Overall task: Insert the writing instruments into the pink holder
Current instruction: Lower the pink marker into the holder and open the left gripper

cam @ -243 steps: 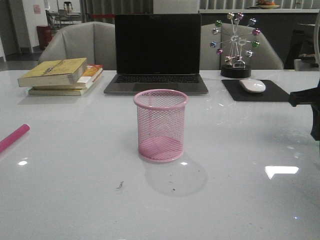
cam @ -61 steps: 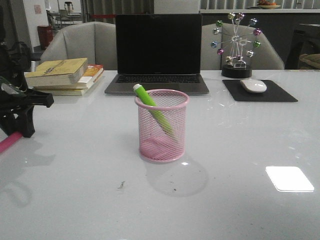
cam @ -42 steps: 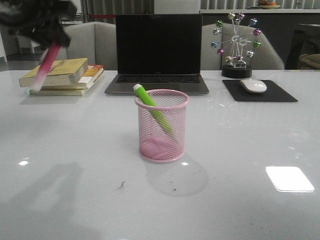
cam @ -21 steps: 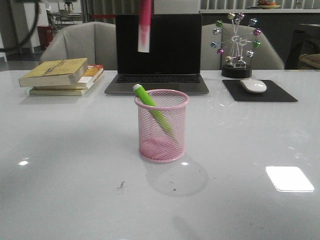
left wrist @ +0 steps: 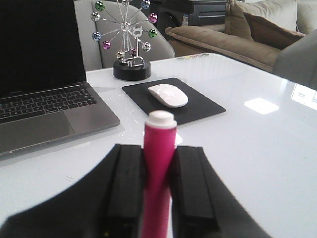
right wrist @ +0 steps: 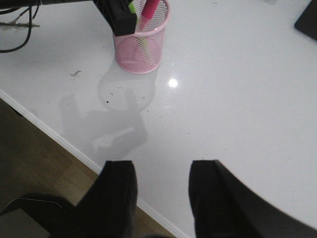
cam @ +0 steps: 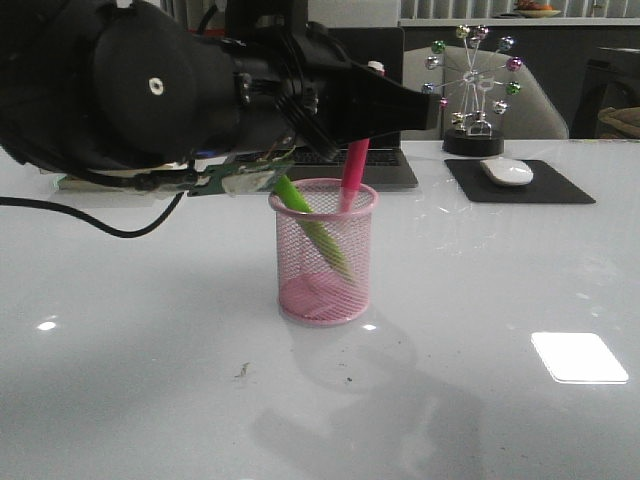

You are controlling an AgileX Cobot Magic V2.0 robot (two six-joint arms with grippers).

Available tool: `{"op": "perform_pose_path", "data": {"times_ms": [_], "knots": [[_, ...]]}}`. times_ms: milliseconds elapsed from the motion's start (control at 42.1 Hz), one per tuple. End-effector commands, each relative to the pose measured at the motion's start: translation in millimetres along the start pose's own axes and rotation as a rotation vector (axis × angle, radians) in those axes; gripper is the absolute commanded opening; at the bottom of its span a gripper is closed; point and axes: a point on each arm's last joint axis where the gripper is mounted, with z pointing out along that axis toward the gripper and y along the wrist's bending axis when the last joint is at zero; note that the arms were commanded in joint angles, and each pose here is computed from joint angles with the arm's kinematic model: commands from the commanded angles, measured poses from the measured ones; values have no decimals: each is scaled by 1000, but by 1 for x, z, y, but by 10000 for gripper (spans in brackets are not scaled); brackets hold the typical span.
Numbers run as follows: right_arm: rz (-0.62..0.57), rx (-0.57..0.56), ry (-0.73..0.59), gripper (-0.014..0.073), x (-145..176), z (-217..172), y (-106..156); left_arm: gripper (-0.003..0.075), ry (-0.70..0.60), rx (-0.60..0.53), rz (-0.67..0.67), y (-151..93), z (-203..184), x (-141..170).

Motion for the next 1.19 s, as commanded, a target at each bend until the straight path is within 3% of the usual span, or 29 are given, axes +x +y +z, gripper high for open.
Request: {"op": "perform_pose_path", "data": {"times_ms": [0,166,404,666,808,975,1165], "knots": [[-11,9,-95,383,-13,-6,-1,214,-164,-1,-18,-1,-3,-35],[-11,9,-99,383,-13,-6,-1,351,-145,4,-19,-1,-4,-36],[-11,9,-99,383,-13,-6,-1,356,-10,57,26,-4,-27,-65],[-23,21,-88,383,-12,-6,-2,356,237,192,83,-4,-105,-125],[-22,40,-51,383,-6,-11,-4,356,421,251,200,2,-161,-148],[40,42,-71,383,-1,-22,-5,356,444,217,273,14,-213,-164],[47,40,-92,383,15,-25,-4,356,503,111,250,29,-245,-147]]}}
